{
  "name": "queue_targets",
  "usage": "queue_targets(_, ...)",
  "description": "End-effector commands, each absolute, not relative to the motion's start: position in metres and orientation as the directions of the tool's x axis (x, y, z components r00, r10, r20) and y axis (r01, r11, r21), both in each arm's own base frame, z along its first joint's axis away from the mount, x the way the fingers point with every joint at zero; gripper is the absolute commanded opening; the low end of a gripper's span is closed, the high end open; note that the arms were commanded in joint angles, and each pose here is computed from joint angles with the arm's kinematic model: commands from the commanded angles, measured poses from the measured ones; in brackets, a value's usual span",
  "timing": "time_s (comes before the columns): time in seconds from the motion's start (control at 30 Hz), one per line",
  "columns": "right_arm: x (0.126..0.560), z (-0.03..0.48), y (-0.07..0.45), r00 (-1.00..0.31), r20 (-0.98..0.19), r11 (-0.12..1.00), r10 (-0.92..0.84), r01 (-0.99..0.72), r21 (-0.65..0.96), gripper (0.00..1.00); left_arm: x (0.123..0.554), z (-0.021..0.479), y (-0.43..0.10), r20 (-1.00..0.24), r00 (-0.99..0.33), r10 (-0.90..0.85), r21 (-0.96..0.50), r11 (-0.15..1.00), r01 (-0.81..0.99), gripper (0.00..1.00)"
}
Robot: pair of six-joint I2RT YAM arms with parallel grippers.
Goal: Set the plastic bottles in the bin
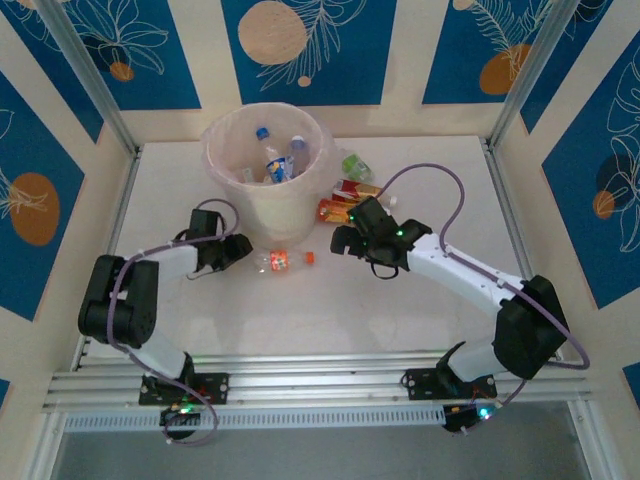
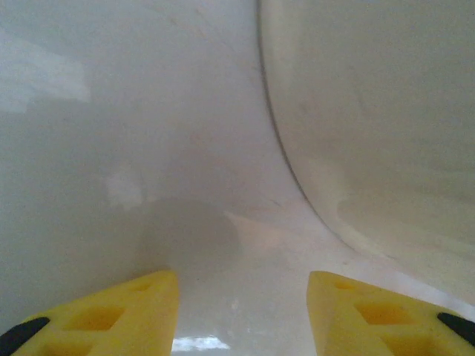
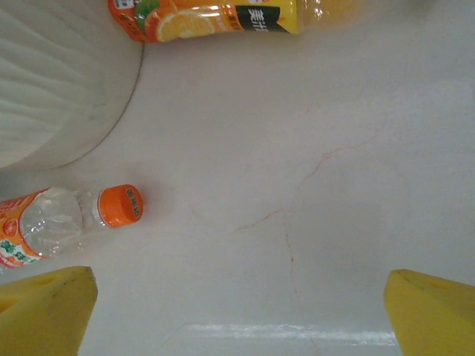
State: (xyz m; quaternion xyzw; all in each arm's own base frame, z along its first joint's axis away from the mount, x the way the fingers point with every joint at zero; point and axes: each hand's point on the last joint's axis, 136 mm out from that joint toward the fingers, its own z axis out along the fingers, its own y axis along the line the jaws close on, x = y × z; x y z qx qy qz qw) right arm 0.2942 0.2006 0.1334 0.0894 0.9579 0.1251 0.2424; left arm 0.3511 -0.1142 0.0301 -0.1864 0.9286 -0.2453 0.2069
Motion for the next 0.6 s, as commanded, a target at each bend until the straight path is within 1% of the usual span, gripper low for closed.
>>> queue_targets(0.0,0.290,0.119,0.203,-0.887,-0.371,0.939,0.276,0.167,0.299,1.00,0.326,0.018,-0.142,-0.204,-0.883,-0.422,-0.553,0.794,-0.252,0.47)
queue_targets(0.23,0.277,0.099,0.215,-0.905,-0.260,0.912,0.337,0.244,0.331,1.00,0.305,0.023,-0.160,-0.201,-0.899,-0.389,-0.533,0.813,-0.233,0.46)
queue_targets(0.4,0.266,0.093,0.243,-0.926,-0.201,0.889,0.319,0.219,0.401,1.00,0.290,0.024,-0.166,-0.189,-0.900,-0.393,-0.530,0.812,-0.243,0.43)
queue_targets(0.47,0.263,0.090,0.253,-0.933,-0.190,0.890,0.306,0.209,0.405,1.00,0.283,0.024,-0.167,-0.185,-0.899,-0.397,-0.532,0.809,-0.248,0.41)
queue_targets(0.57,0.261,0.083,0.265,-0.943,-0.177,0.899,0.284,0.197,0.391,1.00,0.275,0.026,-0.171,-0.181,-0.898,-0.400,-0.544,0.802,-0.247,0.41)
